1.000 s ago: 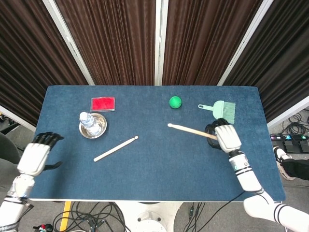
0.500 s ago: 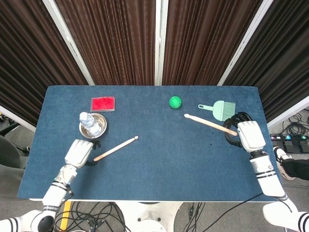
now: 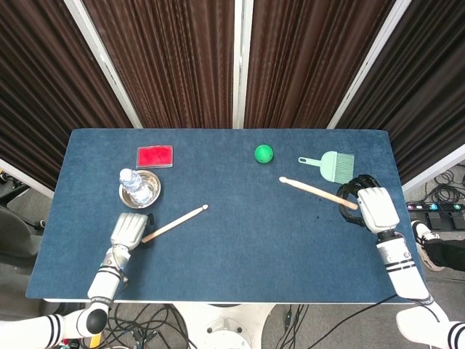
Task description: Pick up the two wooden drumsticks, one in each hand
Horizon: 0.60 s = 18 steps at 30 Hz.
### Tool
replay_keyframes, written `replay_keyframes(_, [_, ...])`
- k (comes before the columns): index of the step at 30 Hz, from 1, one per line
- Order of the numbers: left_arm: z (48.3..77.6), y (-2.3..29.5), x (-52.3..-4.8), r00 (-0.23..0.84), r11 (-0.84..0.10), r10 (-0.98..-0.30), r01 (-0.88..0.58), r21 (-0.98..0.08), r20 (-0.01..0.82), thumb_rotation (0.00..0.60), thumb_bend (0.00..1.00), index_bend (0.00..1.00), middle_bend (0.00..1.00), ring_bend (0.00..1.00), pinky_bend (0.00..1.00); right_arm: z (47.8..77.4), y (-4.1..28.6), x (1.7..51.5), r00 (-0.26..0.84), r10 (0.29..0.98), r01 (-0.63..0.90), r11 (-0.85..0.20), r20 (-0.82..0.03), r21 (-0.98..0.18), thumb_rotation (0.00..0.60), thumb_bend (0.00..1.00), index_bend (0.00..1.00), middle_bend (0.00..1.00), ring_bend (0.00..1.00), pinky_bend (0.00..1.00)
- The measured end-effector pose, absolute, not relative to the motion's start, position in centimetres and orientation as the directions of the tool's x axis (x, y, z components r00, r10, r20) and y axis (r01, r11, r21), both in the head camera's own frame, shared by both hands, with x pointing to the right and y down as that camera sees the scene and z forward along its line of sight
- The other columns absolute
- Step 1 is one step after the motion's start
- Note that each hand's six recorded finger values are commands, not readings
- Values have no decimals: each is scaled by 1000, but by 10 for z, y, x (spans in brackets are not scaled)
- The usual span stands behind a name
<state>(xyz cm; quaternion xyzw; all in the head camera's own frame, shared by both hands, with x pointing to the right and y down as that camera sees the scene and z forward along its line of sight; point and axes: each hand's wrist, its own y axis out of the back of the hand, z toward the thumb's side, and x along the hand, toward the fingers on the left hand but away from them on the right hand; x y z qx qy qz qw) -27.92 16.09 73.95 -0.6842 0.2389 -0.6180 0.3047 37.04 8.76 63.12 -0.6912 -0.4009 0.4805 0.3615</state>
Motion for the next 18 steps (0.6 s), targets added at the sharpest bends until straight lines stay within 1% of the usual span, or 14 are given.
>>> replay_keyframes(1, [740, 160, -278, 123, -700, -704, 48, -713, 700, 480, 193, 420, 535, 701, 779, 631, 88, 371, 216, 902, 207, -417, -375, -885, 600, 632, 527, 568, 281, 194])
replay_keyframes(4, [741, 157, -274, 126, -702, -701, 50, -711, 702, 455, 204, 420, 538, 701, 779, 632, 88, 371, 213, 902, 209, -418, -376, -884, 600, 632, 527, 568, 281, 194])
replay_keyframes(8, [746, 157, -274, 114, -714, -688, 74, -696, 717, 445, 210, 421, 542, 701, 778, 635, 90, 373, 209, 900, 211, -423, -382, -881, 600, 632, 527, 568, 281, 194])
replay_keyframes(12, [751, 160, -274, 103, -731, -668, 92, -676, 737, 447, 228, 428, 550, 701, 778, 638, 91, 374, 206, 897, 211, -431, -391, -877, 600, 632, 527, 568, 281, 194])
replay_keyframes(18, [755, 161, -276, 94, -737, -663, 98, -669, 743, 446, 262, 450, 563, 702, 779, 640, 92, 374, 205, 895, 212, -435, -395, -875, 600, 632, 527, 568, 281, 194])
